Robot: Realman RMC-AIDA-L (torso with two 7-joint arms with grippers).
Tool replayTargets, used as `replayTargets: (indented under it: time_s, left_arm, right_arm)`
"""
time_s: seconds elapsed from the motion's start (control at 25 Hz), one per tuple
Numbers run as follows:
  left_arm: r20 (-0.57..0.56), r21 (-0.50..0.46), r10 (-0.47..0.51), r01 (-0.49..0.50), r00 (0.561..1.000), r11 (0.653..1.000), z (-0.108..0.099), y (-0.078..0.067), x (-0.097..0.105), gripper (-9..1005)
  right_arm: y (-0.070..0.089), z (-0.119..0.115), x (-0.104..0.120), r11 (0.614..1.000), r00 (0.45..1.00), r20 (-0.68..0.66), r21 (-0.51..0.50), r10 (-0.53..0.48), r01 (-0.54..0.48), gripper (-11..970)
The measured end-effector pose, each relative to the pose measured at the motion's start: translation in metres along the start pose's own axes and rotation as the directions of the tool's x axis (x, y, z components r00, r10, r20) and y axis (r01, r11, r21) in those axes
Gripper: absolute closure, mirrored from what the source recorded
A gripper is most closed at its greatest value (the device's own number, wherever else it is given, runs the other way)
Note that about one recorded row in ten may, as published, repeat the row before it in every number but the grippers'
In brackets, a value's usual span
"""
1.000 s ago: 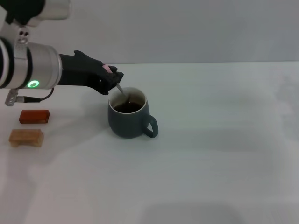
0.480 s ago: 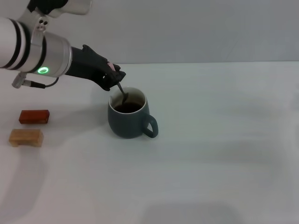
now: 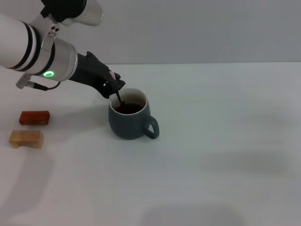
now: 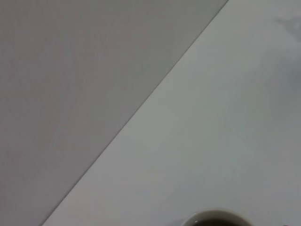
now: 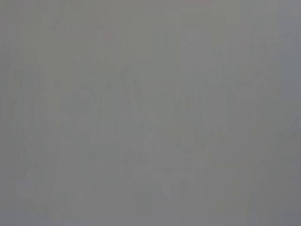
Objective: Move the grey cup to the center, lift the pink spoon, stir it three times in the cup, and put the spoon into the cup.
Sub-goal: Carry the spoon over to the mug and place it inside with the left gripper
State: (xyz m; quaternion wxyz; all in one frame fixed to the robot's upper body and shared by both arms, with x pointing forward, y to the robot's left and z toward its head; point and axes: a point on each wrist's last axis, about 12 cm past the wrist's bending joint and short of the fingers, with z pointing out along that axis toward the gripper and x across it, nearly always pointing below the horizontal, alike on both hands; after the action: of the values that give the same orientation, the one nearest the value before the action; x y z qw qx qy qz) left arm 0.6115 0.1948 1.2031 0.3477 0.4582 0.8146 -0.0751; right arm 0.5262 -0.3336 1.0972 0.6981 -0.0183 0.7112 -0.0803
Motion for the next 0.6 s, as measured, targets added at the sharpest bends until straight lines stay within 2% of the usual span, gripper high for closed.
replayTargets:
  time_s: [0.6]
  left_arm:
    - [-0.036,0.048,0.029,-0.027,0.999,0.998,0.0066,-0.0040,-0.0004,852]
  right_arm:
    - [0.0018,0.0030,-0.0033,1.000,1.000,0.011,-0.005,0.002,-0.002,961]
